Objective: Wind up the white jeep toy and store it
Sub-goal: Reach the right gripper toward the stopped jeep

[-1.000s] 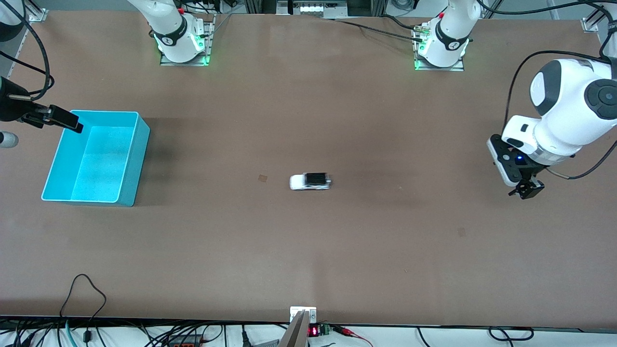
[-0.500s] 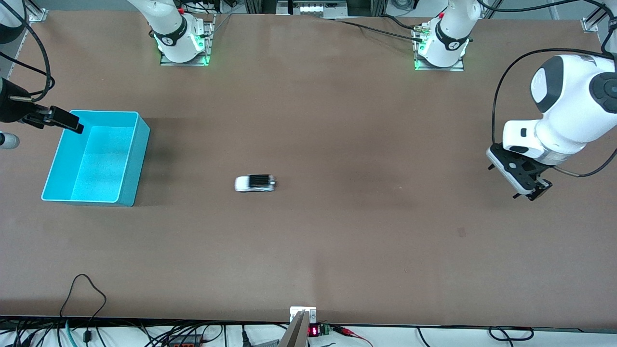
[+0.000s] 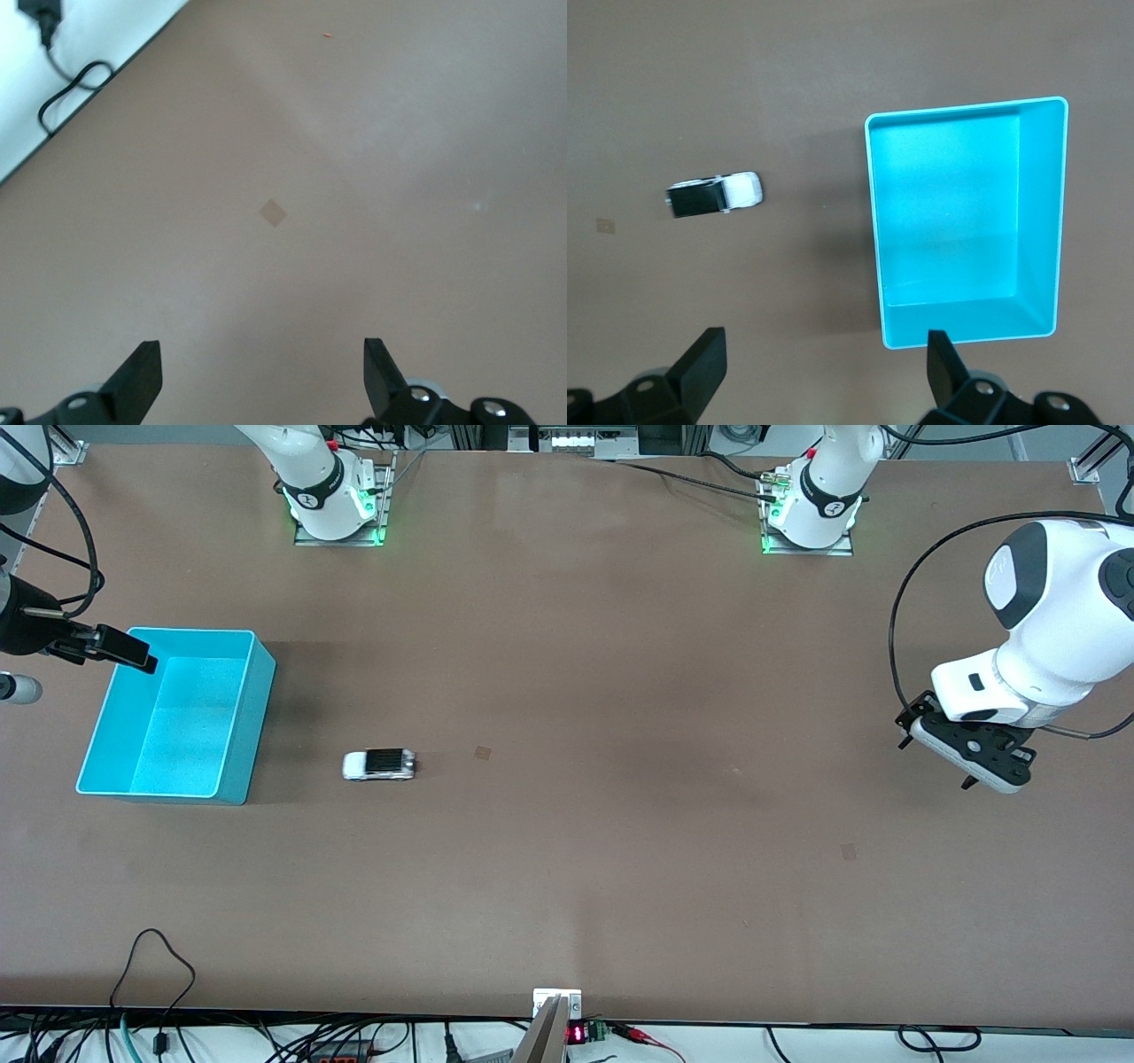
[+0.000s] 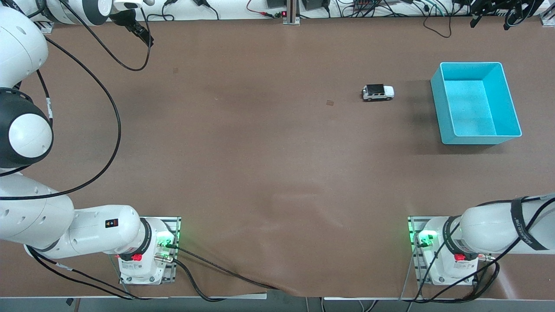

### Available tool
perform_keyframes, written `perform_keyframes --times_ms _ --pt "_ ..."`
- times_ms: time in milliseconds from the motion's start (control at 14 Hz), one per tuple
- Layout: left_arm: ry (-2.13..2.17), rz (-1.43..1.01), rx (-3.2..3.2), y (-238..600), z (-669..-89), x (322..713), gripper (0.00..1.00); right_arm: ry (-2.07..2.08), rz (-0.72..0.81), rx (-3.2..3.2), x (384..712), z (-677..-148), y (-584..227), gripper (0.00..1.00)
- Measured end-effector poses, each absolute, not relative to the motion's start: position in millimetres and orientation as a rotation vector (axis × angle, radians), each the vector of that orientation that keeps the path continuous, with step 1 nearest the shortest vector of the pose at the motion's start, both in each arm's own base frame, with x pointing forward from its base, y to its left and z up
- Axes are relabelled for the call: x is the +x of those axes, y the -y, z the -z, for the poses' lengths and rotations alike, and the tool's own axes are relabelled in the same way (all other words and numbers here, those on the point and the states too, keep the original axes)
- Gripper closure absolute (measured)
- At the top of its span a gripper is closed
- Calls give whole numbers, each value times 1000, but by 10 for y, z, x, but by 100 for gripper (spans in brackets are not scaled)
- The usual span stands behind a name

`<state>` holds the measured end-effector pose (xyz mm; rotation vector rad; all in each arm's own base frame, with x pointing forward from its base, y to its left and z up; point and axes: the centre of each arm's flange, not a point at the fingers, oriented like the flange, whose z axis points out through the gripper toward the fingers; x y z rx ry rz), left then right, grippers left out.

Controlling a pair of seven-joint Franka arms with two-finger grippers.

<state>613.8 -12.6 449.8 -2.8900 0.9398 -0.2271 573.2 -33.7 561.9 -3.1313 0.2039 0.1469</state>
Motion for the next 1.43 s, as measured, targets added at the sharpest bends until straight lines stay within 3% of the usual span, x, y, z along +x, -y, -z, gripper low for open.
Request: perform_keyframes --times_ms 714,1429 --pt "-339 253 -3031 -69 -5177 6206 0 -178 -262 -3126 5845 -5240 330 0" --pt "21 185 -3170 -179 -5667 6154 0 364 -450 -3041 5951 -4616 257 0"
